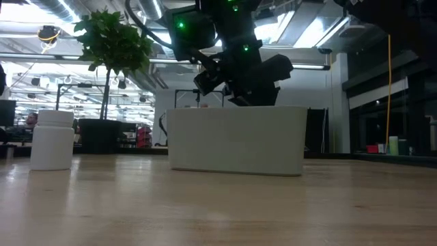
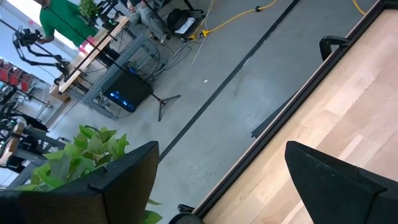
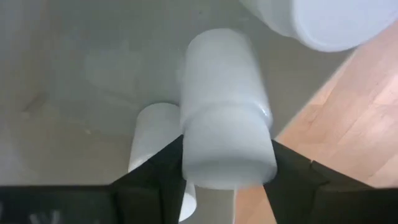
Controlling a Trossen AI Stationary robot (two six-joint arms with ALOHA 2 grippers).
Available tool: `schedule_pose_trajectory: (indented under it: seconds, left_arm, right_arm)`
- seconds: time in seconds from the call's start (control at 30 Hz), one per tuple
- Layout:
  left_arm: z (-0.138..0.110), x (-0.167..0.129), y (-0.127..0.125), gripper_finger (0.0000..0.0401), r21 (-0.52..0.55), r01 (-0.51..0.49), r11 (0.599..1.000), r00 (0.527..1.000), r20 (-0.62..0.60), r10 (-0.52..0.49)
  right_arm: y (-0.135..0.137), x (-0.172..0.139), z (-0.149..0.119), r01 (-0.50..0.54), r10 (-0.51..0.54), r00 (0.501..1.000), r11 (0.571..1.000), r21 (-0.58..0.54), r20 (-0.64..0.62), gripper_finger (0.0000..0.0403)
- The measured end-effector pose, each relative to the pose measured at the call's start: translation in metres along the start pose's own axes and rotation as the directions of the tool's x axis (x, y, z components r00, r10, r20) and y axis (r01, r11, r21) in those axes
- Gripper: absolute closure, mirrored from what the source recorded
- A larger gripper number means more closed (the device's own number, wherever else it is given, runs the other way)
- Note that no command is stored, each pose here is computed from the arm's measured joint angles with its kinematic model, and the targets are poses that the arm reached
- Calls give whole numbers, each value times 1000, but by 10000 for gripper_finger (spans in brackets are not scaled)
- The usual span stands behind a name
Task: Pick and place pill bottles into a basket
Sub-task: Put the white pill bottle into the gray bin
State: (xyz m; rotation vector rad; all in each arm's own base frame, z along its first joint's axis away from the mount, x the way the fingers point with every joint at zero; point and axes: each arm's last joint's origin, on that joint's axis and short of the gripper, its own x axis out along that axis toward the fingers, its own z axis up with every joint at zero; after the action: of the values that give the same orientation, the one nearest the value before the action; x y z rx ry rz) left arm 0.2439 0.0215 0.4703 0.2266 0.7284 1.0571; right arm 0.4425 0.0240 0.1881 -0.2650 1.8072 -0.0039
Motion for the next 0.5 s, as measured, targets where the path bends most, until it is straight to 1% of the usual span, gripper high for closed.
schedule_pose_trajectory:
  seconds: [0.17,0.33,0.4,0.5]
  left_arm:
    - [0,0,0,59,0,0,1000,1000,0,0]
    - [0,0,0,59,0,0,1000,1000,0,0]
    - [0,0,0,59,0,0,1000,1000,0,0]
    - [0,0,0,59,0,0,1000,1000,0,0]
  right_arm:
    - [0,0,0,4,-4,1000,1000,-8,0,185]
    - [-1,-1,0,27,-27,1000,1000,-11,0,174]
    - [-2,-6,0,29,-29,999,1000,-5,20,174]
    - [-2,-23,1,35,-35,996,999,7,84,174]
